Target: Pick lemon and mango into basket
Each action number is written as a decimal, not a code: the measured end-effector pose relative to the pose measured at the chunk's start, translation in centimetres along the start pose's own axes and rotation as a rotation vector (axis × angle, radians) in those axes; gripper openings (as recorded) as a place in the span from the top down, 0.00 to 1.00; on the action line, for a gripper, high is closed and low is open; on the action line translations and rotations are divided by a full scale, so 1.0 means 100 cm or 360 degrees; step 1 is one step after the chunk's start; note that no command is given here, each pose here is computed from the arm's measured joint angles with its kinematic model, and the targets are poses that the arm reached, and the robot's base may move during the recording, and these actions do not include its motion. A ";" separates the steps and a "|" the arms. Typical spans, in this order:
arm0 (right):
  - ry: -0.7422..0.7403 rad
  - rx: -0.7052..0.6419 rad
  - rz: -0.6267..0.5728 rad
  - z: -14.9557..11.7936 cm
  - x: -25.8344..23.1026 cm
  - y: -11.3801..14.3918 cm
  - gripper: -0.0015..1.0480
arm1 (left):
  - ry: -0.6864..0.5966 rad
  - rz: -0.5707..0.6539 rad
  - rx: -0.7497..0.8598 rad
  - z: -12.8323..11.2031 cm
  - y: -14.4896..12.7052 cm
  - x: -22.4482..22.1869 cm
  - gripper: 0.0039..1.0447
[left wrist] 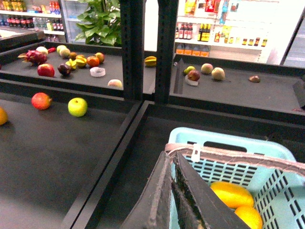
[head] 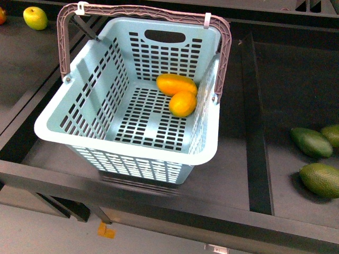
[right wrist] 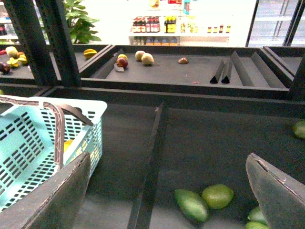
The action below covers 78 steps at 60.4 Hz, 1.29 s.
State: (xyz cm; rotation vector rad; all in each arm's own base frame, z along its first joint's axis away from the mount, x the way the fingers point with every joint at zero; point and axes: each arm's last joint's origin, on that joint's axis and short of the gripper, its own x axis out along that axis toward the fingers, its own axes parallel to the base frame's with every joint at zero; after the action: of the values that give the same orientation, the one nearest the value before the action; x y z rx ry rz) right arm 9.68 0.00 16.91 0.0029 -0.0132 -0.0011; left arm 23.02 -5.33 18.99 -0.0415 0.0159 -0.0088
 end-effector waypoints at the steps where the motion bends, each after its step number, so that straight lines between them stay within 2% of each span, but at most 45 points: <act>1: 0.0000 0.0000 0.0000 0.000 0.000 0.000 0.08 | 0.0001 -0.0004 0.0009 -0.001 0.003 -0.003 0.97; 26: 0.0000 0.0000 0.0000 0.000 0.000 0.000 0.08 | -0.0010 0.0006 0.0044 -0.015 0.038 -0.061 0.97; 35: 0.0000 0.0000 -0.0001 0.000 0.000 0.000 0.08 | 0.0002 0.0013 0.0047 -0.027 0.053 -0.079 0.97; 78: 0.0000 0.0000 -0.0001 0.000 0.000 0.000 0.08 | -0.0050 0.0007 0.0048 -0.018 0.053 -0.113 0.97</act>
State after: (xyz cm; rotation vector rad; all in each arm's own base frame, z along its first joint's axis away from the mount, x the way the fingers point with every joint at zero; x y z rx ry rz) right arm 9.68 0.00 16.91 0.0029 -0.0132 -0.0015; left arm 11.75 -0.05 17.17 -0.0113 -0.0154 -0.0039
